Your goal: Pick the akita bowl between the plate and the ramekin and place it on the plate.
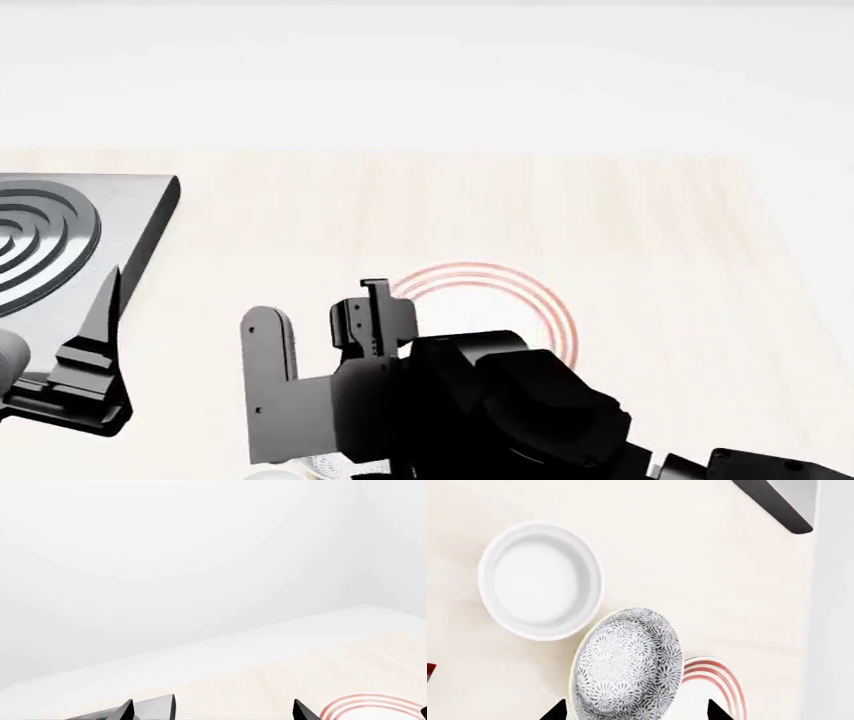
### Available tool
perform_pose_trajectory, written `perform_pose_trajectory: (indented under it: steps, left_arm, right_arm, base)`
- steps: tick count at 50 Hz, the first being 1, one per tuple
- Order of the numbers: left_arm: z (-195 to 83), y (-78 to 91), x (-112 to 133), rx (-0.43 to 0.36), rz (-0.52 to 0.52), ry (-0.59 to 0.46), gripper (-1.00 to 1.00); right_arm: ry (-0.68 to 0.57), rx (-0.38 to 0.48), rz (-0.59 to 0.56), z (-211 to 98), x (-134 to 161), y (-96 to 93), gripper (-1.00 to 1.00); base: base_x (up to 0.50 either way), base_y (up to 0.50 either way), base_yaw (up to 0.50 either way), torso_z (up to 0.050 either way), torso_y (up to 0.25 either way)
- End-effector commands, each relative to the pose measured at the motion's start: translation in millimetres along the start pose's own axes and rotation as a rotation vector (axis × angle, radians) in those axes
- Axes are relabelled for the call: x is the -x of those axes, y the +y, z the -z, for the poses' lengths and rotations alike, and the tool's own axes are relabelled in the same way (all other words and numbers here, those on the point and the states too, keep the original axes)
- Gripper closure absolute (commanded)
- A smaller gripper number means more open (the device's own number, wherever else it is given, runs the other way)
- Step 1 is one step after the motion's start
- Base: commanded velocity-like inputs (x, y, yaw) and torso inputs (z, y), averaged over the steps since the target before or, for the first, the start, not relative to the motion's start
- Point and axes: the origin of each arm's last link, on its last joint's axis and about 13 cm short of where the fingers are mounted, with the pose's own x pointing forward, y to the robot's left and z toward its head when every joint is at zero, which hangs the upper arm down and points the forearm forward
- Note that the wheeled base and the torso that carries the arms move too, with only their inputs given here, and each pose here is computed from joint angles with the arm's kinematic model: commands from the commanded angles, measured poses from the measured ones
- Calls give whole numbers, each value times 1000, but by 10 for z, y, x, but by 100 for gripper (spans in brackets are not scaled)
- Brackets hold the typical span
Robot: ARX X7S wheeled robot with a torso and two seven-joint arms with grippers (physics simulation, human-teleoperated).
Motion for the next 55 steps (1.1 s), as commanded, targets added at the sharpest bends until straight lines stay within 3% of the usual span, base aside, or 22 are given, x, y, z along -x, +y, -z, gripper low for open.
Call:
perform_pose_trajectory:
  steps: [1, 8, 14, 23, 55]
  left_arm:
    - [9, 8, -2, 1, -3, 3, -100]
    - [7, 2, -6, 1, -1, 2, -100]
    - [3, 2, -7, 0, 1, 1, -100]
    - [3, -2, -8, -3, 2, 3, -100]
    - [7, -6, 12, 11, 5, -2, -100]
  right_arm:
    - [-23, -27, -63, -28, -33, 57, -100]
    - [-32, -27, -78, -40, -17, 60, -100]
    - [29, 1, -34, 49, -87, 40, -100]
    - [77, 1, -59, 111, -151, 64, -100]
    - [14, -5, -70, 74, -395, 100, -100]
  base:
    - [0, 0, 0, 0, 0]
    - [0, 0, 0, 0, 0]
    - [0, 0, 0, 0, 0]
    - [0, 0, 0, 0, 0]
    - [0, 0, 0, 0, 0]
